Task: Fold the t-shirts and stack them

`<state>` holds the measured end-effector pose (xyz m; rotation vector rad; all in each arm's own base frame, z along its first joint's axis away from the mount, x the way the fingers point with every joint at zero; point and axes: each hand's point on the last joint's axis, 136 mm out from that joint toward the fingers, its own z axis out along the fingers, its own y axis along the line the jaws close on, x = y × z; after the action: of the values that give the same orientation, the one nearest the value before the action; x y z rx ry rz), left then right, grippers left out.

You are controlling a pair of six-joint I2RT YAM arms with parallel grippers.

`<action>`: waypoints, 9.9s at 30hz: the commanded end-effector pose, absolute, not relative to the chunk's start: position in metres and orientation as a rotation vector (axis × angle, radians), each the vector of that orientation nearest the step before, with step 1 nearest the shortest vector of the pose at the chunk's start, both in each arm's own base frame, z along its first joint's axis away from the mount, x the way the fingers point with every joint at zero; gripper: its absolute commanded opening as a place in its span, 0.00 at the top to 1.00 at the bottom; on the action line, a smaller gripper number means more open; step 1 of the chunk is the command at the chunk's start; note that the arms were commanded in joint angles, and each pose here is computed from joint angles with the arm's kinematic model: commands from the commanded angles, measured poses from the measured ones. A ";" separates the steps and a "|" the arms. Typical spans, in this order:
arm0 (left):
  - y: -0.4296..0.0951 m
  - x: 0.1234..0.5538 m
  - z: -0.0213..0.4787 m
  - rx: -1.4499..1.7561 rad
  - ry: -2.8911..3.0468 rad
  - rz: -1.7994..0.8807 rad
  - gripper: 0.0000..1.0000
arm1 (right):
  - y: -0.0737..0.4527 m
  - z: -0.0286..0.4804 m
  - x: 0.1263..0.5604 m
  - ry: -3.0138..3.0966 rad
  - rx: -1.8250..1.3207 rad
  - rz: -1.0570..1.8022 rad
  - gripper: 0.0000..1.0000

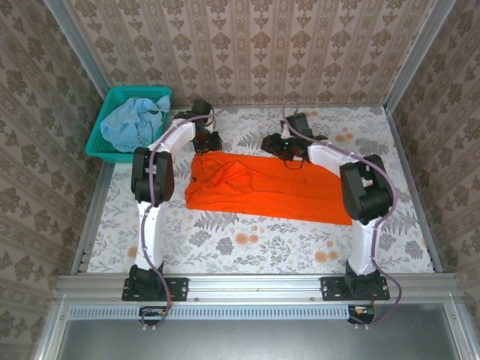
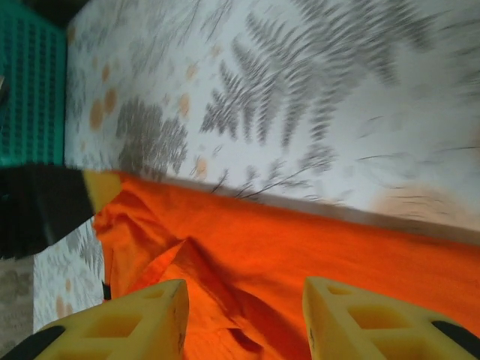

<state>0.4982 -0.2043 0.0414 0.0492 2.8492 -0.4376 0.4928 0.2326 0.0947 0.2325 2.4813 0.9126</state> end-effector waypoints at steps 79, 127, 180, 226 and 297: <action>-0.176 0.499 0.007 0.096 2.960 -0.365 0.73 | 0.291 0.057 0.359 2.839 -0.443 1.026 0.86; -0.174 0.369 0.047 0.097 3.063 -0.488 0.62 | 0.303 0.049 0.399 2.891 0.173 1.170 0.65; -0.273 0.641 0.186 -0.112 2.223 -0.888 0.25 | 0.042 0.088 0.289 2.726 0.674 0.337 0.56; -0.171 0.441 0.072 -0.460 2.979 -0.124 0.25 | 0.338 0.047 0.209 2.917 -0.137 0.764 0.44; -0.216 0.192 0.104 -0.112 3.051 -0.698 0.47 | 0.166 0.021 0.140 3.057 0.357 0.889 0.49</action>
<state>0.2100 -0.2194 0.0963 0.0391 3.0828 -0.5898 0.1496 0.1532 0.0194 0.3264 3.0435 0.7463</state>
